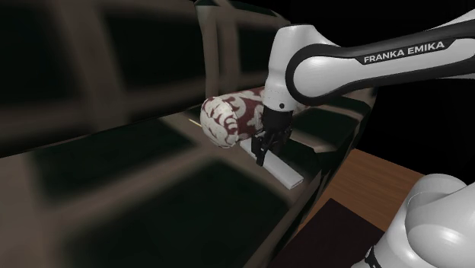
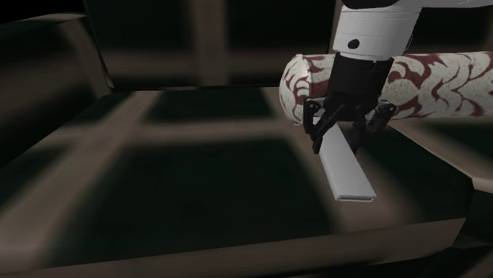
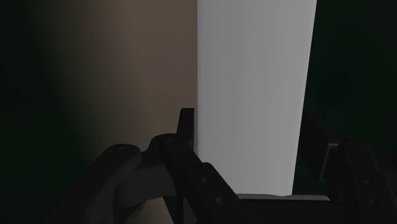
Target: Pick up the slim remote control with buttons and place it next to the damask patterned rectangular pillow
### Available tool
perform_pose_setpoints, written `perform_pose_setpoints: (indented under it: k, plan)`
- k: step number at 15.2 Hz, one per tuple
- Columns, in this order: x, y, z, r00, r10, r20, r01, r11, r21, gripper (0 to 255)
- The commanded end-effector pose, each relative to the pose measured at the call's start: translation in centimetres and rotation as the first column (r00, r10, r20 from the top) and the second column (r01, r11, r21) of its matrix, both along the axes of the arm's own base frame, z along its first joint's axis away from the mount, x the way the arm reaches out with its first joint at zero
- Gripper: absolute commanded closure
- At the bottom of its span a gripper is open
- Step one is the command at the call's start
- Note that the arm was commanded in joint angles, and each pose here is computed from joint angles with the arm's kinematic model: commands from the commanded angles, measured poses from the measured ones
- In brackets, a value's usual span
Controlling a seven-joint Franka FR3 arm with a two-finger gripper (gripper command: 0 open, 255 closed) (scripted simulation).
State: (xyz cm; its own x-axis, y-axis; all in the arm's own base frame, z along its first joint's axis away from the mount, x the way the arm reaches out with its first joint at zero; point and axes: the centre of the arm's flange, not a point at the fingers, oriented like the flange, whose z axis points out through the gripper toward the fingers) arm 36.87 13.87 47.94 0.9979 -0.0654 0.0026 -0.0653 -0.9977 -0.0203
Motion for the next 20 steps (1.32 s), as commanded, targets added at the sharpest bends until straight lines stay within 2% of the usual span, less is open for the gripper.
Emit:
perform_pose_setpoints:
  k: [1,4,12,13,18,20]
  plan:
    - [-0.1,0.1,-1.0,1.000,0.000,0.001,0.000,1.000,0.000,255]
    - [-0.1,0.1,-2.9,1.000,0.000,0.001,0.000,1.000,0.000,255]
    - [-0.1,0.1,-2.9,1.000,0.000,0.001,0.000,1.000,0.000,255]
    - [-0.1,0.1,-2.9,1.000,0.000,0.001,0.000,1.000,0.000,0]
    - [-0.1,0.1,-2.9,1.000,0.000,0.001,0.000,1.000,0.000,0]
    - [-0.1,0.0,-0.3,1.000,0.000,0.001,0.000,1.000,0.000,0]
